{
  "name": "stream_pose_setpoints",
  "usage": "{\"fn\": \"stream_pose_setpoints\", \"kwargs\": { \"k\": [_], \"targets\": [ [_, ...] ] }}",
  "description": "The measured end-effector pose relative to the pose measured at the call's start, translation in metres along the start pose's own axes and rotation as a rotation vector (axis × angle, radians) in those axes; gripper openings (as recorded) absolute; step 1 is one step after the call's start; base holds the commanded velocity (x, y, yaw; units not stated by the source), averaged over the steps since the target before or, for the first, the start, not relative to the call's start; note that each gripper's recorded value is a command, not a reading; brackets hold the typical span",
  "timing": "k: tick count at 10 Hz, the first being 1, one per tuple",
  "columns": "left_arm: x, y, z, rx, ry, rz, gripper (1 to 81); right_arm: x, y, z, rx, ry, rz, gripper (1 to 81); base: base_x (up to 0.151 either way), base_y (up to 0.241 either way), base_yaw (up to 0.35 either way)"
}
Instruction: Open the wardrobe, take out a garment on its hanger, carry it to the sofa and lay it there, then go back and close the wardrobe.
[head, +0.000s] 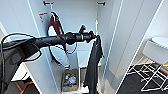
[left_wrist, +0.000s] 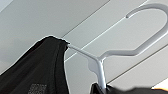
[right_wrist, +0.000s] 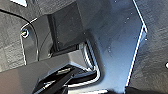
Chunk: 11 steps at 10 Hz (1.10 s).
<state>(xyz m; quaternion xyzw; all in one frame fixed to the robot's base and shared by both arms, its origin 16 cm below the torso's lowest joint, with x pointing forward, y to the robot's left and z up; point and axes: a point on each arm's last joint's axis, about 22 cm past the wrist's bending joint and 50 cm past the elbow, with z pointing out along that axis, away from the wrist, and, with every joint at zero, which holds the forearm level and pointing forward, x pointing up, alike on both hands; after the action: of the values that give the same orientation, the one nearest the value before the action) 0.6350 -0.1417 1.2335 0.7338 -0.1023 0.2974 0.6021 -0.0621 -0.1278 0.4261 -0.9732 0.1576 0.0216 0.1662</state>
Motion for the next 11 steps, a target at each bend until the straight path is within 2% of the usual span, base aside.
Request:
{"fn": "stream_pose_setpoints", "kwargs": {
  "k": [2,5,9,11],
  "targets": [
    [-0.026,0.002,0.004,-0.038,-0.037,-0.013,1.0,-0.002,0.0,0.0,0.0,-0.003,0.001,81.1,0.0,0.0,0.0],
    [-0.065,-0.023,0.006,-0.05,-0.075,-0.059,1.0,-0.002,0.0,0.0,0.0,-0.002,0.001,81.1,0.0,0.0,0.0],
    [-0.116,-0.084,-0.017,-0.054,-0.087,-0.134,1.0,0.0,0.001,0.0,-0.001,0.007,0.001,81.1,0.0,0.0,0.0],
    [-0.137,-0.088,-0.033,-0.067,-0.109,-0.126,1.0,0.0,0.001,0.0,-0.001,0.007,0.001,81.1,0.0,0.0,0.0]
  ]
}}
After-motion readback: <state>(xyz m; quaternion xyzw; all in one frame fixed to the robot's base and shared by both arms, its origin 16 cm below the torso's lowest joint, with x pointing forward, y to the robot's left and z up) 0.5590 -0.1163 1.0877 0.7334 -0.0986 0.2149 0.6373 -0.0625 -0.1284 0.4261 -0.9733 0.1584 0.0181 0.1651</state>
